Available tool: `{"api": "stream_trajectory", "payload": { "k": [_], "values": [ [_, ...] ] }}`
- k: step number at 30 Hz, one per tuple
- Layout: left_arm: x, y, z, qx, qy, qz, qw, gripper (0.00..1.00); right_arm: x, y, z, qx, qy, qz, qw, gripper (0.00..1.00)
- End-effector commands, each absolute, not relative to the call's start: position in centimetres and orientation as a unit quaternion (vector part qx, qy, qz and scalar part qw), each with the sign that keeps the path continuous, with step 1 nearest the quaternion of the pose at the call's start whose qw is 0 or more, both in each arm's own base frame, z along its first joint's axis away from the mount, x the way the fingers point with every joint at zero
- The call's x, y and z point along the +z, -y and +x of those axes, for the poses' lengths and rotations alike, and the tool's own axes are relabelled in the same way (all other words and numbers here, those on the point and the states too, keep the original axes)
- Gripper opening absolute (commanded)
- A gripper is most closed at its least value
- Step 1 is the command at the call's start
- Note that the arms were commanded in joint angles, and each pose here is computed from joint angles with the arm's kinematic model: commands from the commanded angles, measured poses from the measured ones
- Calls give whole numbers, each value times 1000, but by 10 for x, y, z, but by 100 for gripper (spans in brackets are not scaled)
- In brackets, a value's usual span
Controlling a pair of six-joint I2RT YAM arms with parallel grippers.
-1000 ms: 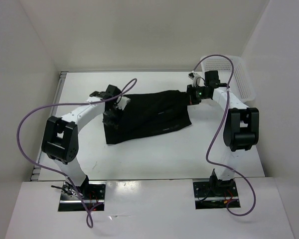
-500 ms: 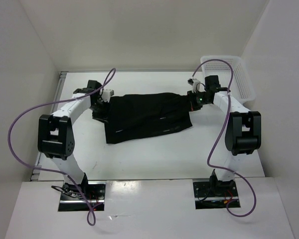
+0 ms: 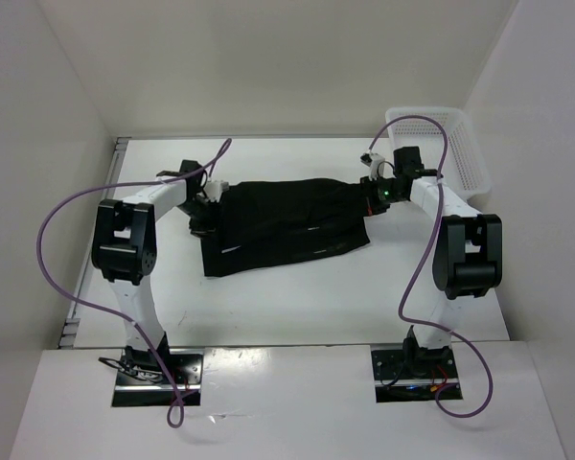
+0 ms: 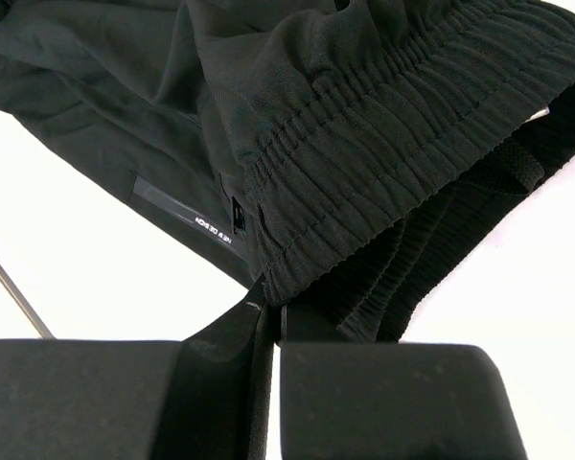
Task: Fold and stack the shorts
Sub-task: Fold the shorts
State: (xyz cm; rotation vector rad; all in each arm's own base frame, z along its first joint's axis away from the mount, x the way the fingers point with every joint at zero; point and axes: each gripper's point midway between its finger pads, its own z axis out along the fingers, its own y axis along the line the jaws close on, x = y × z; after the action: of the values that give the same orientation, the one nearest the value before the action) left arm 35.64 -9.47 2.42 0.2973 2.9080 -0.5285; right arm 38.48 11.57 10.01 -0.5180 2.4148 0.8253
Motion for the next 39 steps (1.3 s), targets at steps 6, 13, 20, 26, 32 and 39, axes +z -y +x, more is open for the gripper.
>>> {"api": "stream_trajectory", "payload": {
  "k": [6,13,20,26,32,39],
  "values": [
    [41,113,346,-246,-963,96,62,5,116,-118,384,301,-885,-210,288,0],
    [72,122,348,-274,-951,107,98,0,123,-120,393,303,-880,-214,297,0],
    [174,67,420,-221,-930,87,280,0,160,-113,426,262,-858,-263,356,0],
    [175,80,369,-211,-936,101,263,0,140,-90,395,198,-853,-367,313,0],
    [118,84,305,-210,-957,95,176,0,92,-76,348,177,-864,-407,237,0],
    [73,78,269,-184,-971,89,120,0,61,-64,322,141,-873,-430,183,0]
  ]
}}
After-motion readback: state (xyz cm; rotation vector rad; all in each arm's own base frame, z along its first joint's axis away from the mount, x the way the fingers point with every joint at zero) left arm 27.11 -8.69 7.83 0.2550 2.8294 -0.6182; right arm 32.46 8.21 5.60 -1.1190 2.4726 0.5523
